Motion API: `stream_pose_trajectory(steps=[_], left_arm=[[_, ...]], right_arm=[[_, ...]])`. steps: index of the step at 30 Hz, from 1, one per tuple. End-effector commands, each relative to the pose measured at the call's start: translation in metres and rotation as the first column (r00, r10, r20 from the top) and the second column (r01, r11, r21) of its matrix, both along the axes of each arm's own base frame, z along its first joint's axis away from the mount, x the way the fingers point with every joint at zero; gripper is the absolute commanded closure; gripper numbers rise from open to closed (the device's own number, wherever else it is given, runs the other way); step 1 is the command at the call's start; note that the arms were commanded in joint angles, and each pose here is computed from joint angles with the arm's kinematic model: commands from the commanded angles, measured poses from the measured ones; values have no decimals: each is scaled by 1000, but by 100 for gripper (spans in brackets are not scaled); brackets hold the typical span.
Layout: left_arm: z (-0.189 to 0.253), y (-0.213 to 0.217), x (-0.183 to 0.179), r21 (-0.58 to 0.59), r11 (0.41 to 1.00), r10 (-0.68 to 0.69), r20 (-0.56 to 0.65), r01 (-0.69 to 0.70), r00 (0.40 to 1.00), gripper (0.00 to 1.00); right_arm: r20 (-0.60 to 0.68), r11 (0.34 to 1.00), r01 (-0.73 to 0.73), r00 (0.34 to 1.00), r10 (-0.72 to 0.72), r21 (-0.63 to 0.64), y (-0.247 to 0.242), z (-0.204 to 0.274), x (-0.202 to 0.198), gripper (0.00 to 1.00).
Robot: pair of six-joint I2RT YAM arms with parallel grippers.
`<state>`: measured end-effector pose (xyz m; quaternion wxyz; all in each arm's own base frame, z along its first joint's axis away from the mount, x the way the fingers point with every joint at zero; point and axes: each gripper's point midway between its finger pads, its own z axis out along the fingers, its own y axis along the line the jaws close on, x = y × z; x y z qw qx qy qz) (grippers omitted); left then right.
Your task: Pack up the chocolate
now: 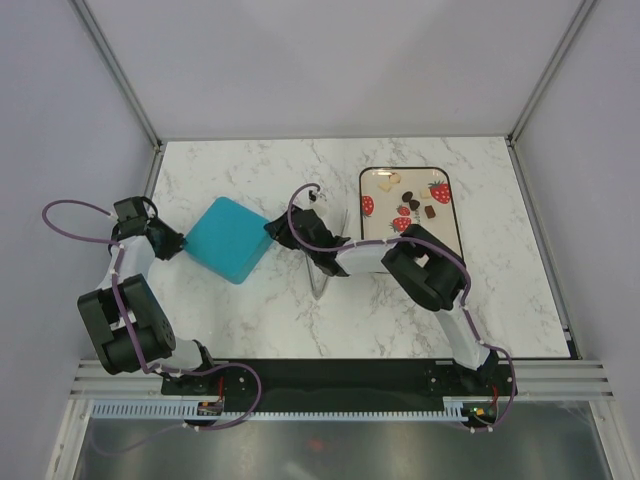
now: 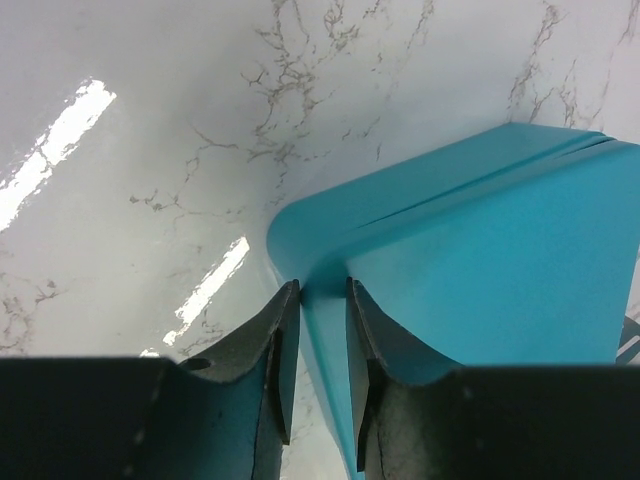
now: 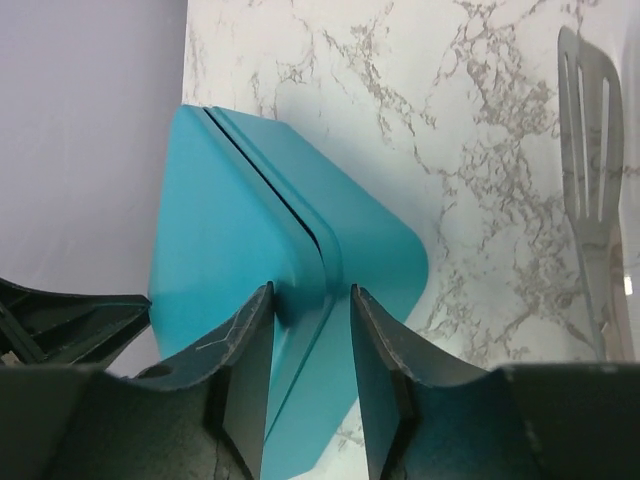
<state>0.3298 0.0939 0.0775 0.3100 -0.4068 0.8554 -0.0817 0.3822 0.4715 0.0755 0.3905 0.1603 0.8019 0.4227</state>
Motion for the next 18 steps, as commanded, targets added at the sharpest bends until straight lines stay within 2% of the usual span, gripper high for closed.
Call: stream_pose_trajectory(steps=[1, 4, 10, 18], left_arm=[[7, -18, 2, -47, 996, -69, 16, 70, 997, 68], [5, -18, 3, -54, 996, -65, 8, 66, 998, 68], [2, -15, 5, -46, 997, -64, -3, 64, 998, 67], [-6, -9, 5, -34, 998, -49, -35, 48, 998, 67]], right_arm=[[-104, 962, -159, 985, 139, -222, -17, -71, -24, 57], [-88, 956, -183, 982, 167, -229, -15, -71, -20, 53], [-81, 947, -237, 971, 224, -216, -7, -74, -14, 53], [-86, 946, -267, 963, 255, -185, -3, -80, -12, 59]])
